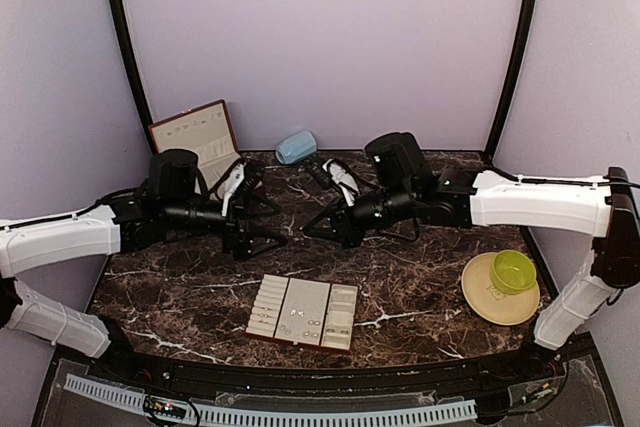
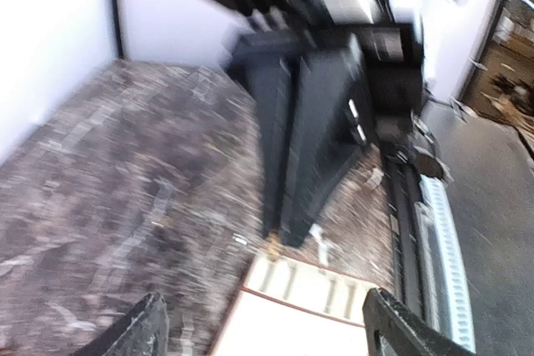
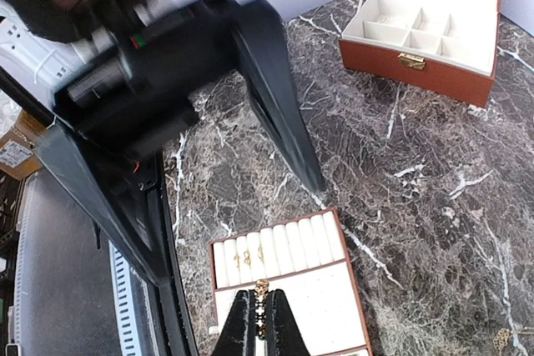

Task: Organize the mixed jewelry
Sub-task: Pass from the left arm to the right, then insert the ring into the ring tray.

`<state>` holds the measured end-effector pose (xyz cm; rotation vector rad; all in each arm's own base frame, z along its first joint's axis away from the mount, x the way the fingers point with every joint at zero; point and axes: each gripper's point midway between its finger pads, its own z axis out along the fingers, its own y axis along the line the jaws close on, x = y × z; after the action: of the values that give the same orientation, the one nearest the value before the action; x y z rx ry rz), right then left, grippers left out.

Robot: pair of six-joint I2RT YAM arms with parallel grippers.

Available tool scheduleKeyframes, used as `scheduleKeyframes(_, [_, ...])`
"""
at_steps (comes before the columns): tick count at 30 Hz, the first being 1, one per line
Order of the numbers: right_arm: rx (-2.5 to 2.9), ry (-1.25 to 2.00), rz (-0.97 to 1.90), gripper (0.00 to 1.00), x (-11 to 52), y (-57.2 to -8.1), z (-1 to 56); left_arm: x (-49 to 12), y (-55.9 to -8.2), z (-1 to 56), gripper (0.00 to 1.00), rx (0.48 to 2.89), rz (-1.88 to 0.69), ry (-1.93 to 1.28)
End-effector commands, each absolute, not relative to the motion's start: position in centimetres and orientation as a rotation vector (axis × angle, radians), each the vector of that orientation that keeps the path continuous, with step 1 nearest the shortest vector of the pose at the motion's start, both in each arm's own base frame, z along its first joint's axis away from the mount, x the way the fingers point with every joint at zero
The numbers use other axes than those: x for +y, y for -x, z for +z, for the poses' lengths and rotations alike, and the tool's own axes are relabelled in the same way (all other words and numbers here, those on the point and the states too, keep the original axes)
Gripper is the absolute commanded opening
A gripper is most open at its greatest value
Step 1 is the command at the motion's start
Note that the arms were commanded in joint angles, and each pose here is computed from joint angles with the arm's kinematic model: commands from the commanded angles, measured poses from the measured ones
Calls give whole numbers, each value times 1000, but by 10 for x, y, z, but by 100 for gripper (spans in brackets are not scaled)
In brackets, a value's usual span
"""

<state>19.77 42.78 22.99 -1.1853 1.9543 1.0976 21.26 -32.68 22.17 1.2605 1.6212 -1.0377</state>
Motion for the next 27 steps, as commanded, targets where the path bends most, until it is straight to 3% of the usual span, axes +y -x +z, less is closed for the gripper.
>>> scheduleKeyframes(1, [1855,1111,1099,0,437,-203,245,-280,-269,271,85,1643,-764,-909])
scheduleKeyframes(7, [1847,1142,1081,0,462,-189,221,-203,-318,301,98,1707,-623,-530])
scheduleKeyframes(17, [1907,1223,1050,0,501,-170,163,-108,-355,290,99,1785,-468,-108])
scheduleKeyframes(27, [1971,1274,976,0,518,-174,113,-77,-350,297,99,1772,-289,-42])
